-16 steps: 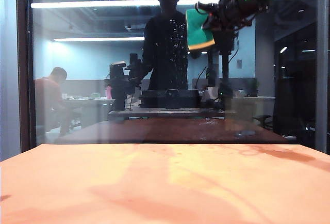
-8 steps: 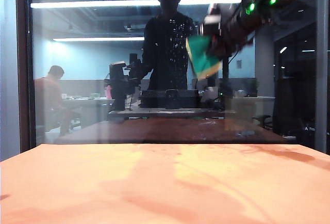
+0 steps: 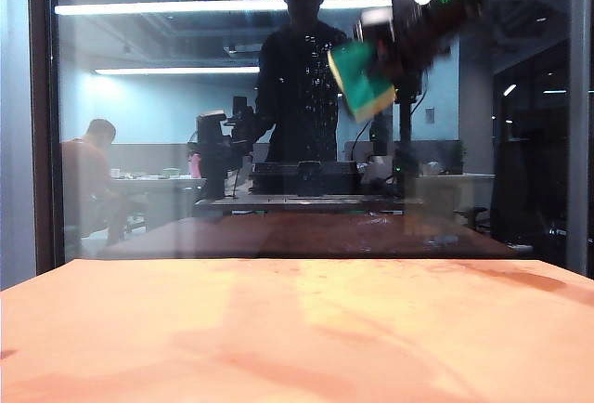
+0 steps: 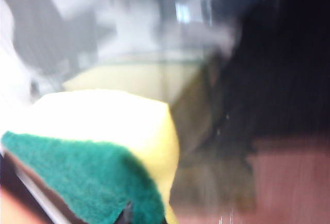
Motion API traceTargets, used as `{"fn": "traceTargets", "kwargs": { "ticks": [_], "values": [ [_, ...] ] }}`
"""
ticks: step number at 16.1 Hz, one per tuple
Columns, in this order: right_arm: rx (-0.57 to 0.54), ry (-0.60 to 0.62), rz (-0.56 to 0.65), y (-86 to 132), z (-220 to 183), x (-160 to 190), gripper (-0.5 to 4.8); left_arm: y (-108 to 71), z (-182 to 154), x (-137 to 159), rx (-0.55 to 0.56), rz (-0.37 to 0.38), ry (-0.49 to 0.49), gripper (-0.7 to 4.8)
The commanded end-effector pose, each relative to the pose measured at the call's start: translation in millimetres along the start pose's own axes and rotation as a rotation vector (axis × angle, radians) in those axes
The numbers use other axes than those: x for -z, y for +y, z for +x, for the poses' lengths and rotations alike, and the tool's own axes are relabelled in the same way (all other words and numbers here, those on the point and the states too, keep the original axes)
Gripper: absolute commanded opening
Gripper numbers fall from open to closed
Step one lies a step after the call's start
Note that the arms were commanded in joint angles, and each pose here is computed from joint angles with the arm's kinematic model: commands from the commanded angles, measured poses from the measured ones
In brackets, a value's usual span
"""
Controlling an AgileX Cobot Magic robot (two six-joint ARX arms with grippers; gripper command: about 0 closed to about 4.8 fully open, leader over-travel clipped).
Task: Pick up the sponge from the table, wipe the water off the glass, and finally place the sponge back on the table.
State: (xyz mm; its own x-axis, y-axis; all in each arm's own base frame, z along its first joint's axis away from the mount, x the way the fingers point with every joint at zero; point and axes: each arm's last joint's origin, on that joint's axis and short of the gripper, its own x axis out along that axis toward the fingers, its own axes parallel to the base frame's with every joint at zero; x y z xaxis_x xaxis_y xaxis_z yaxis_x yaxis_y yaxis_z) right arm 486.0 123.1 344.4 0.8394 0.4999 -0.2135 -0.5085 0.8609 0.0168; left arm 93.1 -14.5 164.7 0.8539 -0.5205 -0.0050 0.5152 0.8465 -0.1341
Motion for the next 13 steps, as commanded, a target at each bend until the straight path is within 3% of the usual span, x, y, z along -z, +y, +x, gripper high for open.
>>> {"fn": "traceTargets", "kwargs": {
  "ticks": [1,4,12,13],
  "values": [
    [0.011,-0.104,-0.03,4.1,-17.1,-42.5,-0.06,-0.3,-0.1,-2.0,-0.001,0.009,-0.013,-0.06],
    [-0.004,-0.115,-0.036,12.4,-17.1,-49.0,-0.06,-0.3,-0.1,-2.0,-0.001,0.009,-0.013,-0.06],
    [-0.043,0.255,0.059,16.3,43.2,45.4,-0.06,-0.2,-0.1,-1.8,-0.001,0.011,-0.012,-0.06],
    [-0.018,0.253,0.055,15.8,43.2,44.8,-0.06,-0.2,-0.1,-1.8,-0.001,0.011,-0.012,-0.06]
  ]
}}
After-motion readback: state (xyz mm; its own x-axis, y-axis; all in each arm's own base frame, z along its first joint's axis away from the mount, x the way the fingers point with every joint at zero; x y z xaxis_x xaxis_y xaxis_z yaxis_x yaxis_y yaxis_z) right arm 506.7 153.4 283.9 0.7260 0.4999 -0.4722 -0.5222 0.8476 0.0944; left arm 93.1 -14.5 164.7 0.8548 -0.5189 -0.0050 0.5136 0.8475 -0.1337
